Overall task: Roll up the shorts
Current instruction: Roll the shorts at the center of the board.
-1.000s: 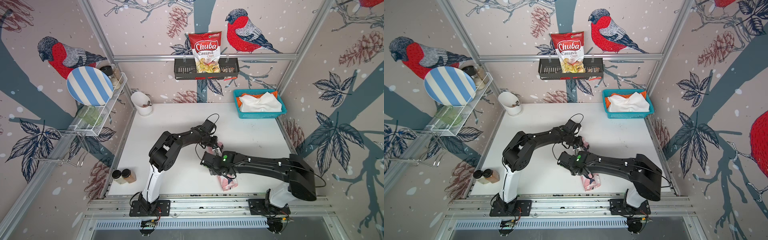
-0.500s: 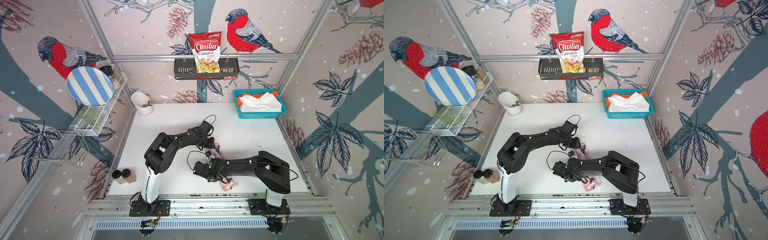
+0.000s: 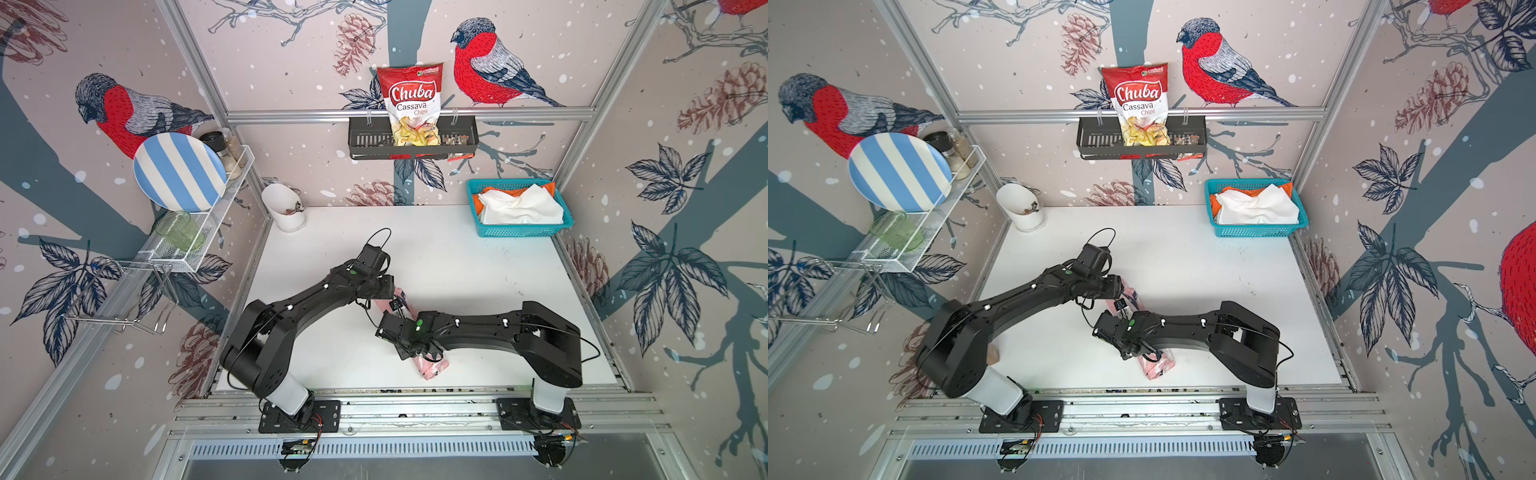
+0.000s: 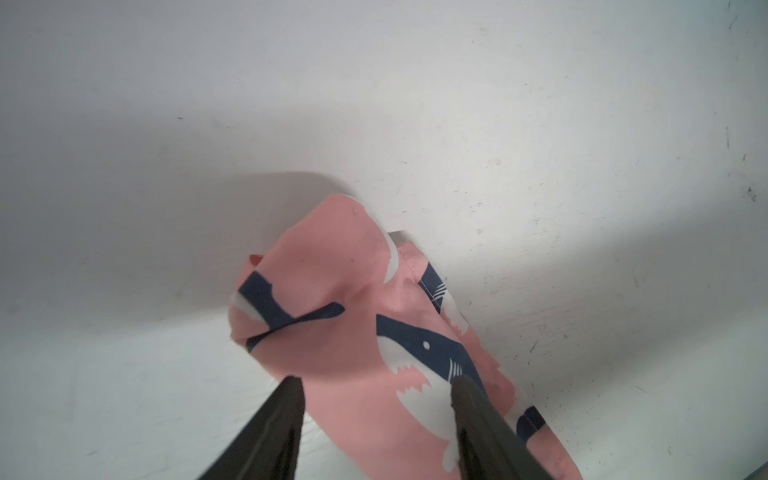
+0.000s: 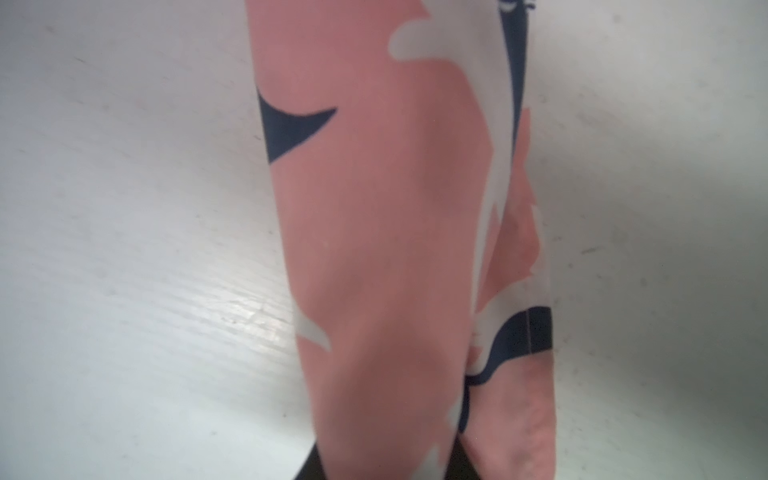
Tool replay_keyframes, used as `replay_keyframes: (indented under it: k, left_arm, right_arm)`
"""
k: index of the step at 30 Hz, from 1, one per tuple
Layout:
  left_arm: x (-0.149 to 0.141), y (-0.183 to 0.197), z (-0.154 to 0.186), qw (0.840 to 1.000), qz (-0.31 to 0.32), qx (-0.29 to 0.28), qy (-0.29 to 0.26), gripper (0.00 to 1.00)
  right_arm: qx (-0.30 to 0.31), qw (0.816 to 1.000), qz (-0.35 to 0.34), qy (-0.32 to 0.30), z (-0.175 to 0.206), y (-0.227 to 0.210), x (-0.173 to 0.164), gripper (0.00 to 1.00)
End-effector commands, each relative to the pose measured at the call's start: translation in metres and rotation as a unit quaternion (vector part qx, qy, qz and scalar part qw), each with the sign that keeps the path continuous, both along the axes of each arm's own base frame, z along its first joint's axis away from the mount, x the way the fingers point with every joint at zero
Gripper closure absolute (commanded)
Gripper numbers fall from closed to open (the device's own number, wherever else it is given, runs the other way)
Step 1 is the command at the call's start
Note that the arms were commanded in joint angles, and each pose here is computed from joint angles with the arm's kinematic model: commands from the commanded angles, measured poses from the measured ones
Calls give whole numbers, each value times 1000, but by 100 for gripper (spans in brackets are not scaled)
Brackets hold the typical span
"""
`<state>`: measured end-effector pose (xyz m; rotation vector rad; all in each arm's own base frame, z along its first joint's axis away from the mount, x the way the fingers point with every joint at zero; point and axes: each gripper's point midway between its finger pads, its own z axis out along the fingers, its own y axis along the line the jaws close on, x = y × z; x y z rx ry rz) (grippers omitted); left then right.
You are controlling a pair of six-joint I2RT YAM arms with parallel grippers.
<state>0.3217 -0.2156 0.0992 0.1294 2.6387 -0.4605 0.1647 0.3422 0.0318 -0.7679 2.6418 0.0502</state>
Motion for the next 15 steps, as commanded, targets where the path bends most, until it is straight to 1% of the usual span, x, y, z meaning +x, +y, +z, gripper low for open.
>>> replay_keyframes:
  k: [1,3,4,7,11,14,15]
  left_arm:
    - [-5,17,14,1000,26,12,-11,38]
    - [-8,18,27,999,30,0,-20,35]
    - [-15,19,23,1000,27,-4,-12,35]
    - [-24,9,31,999,14,-39,-11,34]
    - [-30,-13,34,998,-6,-64,-8,34]
    - [-32,-31,29,998,-24,-63,2,35]
    - [-35,-34,22,998,-28,-56,10,35]
  right_arm:
    - [106,991,34,79,3,29,-15,77]
    - [148,982,25,111,4,27,-13,78]
    - [173,976,22,128,6,26,-13,78]
    - [237,957,12,168,10,19,-10,76]
    - [282,937,-4,206,5,0,0,76]
    - [313,920,-17,237,-1,-16,4,76]
    - [324,913,-21,245,-1,-20,6,76]
